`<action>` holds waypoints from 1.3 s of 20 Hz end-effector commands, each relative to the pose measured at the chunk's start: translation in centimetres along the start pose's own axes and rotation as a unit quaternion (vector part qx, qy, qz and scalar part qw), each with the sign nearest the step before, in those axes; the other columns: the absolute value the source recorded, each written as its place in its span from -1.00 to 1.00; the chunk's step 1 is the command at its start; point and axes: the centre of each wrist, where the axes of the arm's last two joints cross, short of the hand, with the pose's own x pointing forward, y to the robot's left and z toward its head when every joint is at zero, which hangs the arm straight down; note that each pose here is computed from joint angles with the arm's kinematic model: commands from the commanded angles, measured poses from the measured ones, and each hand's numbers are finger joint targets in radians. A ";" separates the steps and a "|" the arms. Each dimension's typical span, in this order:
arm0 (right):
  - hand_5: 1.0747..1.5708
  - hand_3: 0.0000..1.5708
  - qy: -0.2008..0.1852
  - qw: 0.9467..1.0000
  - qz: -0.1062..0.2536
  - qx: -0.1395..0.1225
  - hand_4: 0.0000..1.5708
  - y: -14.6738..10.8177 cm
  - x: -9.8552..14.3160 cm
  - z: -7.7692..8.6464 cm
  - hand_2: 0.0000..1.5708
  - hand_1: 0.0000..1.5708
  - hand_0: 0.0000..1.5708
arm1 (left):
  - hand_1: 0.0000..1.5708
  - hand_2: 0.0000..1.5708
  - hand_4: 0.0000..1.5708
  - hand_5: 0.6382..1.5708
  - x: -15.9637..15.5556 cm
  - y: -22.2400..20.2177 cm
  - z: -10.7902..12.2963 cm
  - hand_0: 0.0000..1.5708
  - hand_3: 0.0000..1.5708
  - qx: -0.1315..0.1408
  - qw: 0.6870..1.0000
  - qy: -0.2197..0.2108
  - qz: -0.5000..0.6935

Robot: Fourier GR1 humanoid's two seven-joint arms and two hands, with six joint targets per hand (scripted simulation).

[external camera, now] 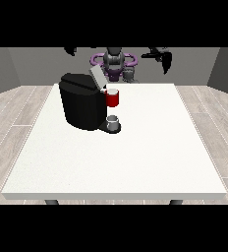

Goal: Insert the coffee pod into the coffee machine and close the lid

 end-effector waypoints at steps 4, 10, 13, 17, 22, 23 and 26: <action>1.00 -1.00 -0.015 1.000 0.017 0.012 -0.84 1.9 0.4 -1.7 -1.00 -1.00 -1.00 | -1.00 -1.00 -1.00 1.00 1.5 -0.5 1.8 -1.00 -1.00 0.005 1.000 -0.014 0.014; 1.00 -1.00 -0.023 0.999 -0.021 0.036 -1.00 3.9 2.1 -3.5 -1.00 -1.00 -1.00 | -1.00 -1.00 -1.00 1.00 2.5 -0.1 2.7 -1.00 -1.00 0.028 0.999 -0.043 -0.004; 1.00 -1.00 -0.019 0.999 -0.033 0.030 -1.00 1.4 0.9 -4.1 -1.00 -1.00 -1.00 | -1.00 -1.00 -1.00 1.00 3.7 -2.3 2.5 -1.00 -1.00 0.027 0.999 -0.028 0.001; 1.00 -1.00 -0.023 1.000 -0.008 0.013 -1.00 0.5 0.2 -5.0 -1.00 -1.00 -1.00 | -1.00 -1.00 -1.00 1.00 3.5 -0.5 3.9 -1.00 -1.00 0.014 0.998 -0.053 -0.008; 1.00 -1.00 -0.021 0.998 -0.003 0.055 -1.00 2.0 1.0 -6.2 -1.00 -1.00 -1.00 | -1.00 -1.00 -1.00 1.00 5.5 1.8 3.7 -1.00 -1.00 0.051 0.997 -0.062 -0.012; 1.00 -1.00 -0.025 0.999 -0.004 0.046 -1.00 3.4 1.1 -6.6 -1.00 -1.00 -1.00 | -1.00 -1.00 -1.00 1.00 4.8 1.5 4.2 -1.00 -1.00 0.040 0.996 -0.073 -0.015; 1.00 -1.00 -0.022 0.999 0.008 0.046 -1.00 4.1 1.3 -7.3 -1.00 -1.00 -1.00 | -1.00 -1.00 -1.00 1.00 6.3 0.4 3.4 -1.00 -1.00 0.044 0.995 -0.086 -0.013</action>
